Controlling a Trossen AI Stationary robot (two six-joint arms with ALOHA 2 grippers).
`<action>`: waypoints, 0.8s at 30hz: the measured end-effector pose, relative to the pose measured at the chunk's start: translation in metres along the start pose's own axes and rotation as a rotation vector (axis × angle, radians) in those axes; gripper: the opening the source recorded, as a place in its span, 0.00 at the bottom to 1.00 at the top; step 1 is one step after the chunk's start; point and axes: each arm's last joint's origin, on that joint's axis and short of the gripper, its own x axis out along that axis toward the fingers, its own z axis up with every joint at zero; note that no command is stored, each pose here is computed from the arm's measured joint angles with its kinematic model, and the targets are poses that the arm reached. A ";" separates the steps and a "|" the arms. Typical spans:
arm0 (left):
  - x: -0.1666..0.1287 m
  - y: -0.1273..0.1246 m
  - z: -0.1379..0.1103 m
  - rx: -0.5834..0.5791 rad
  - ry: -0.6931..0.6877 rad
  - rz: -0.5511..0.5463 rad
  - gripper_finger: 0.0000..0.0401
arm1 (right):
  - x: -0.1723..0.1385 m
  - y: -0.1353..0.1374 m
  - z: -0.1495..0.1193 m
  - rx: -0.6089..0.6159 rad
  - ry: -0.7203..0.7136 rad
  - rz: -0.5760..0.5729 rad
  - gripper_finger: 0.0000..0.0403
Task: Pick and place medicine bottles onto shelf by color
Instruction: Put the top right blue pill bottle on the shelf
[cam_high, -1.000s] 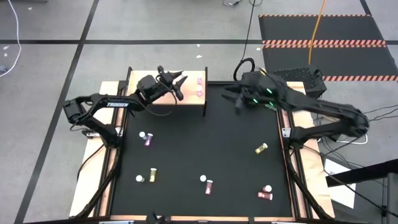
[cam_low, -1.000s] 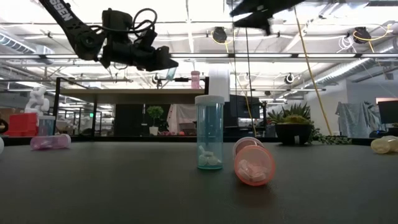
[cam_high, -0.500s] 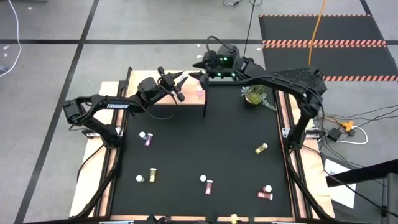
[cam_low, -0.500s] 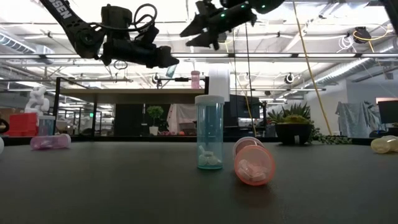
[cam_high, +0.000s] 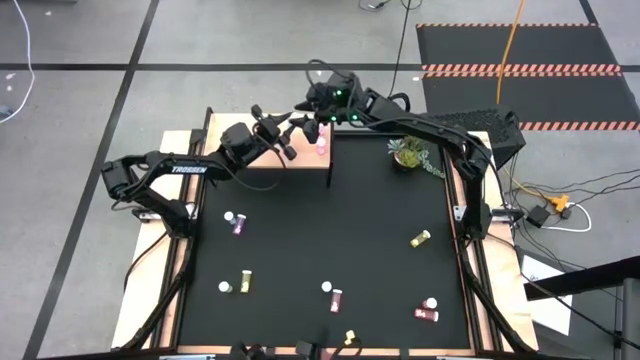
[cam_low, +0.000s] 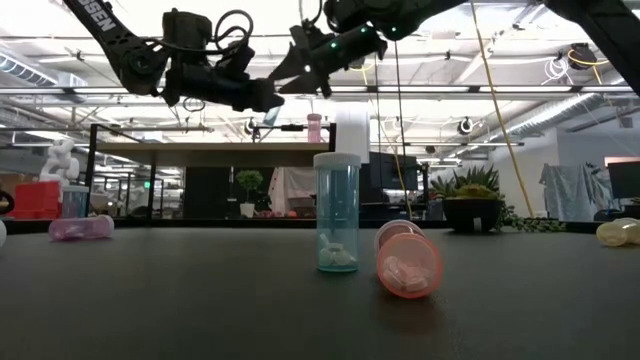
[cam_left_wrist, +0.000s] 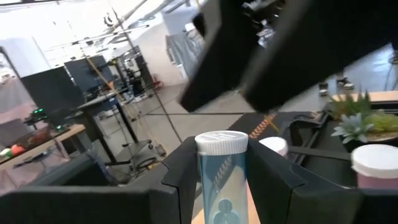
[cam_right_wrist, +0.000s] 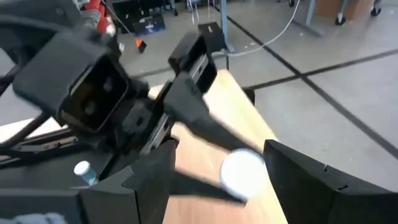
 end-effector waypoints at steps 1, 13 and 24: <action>0.000 0.000 0.000 0.000 0.001 0.003 0.30 | 0.000 0.000 -0.001 0.004 0.012 -0.002 0.60; 0.000 -0.001 0.006 0.000 -0.052 0.013 0.30 | -0.001 -0.005 -0.003 0.025 0.024 -0.036 0.51; -0.002 -0.010 0.009 0.027 -0.067 -0.034 0.30 | 0.001 -0.005 -0.006 0.038 0.044 -0.009 0.49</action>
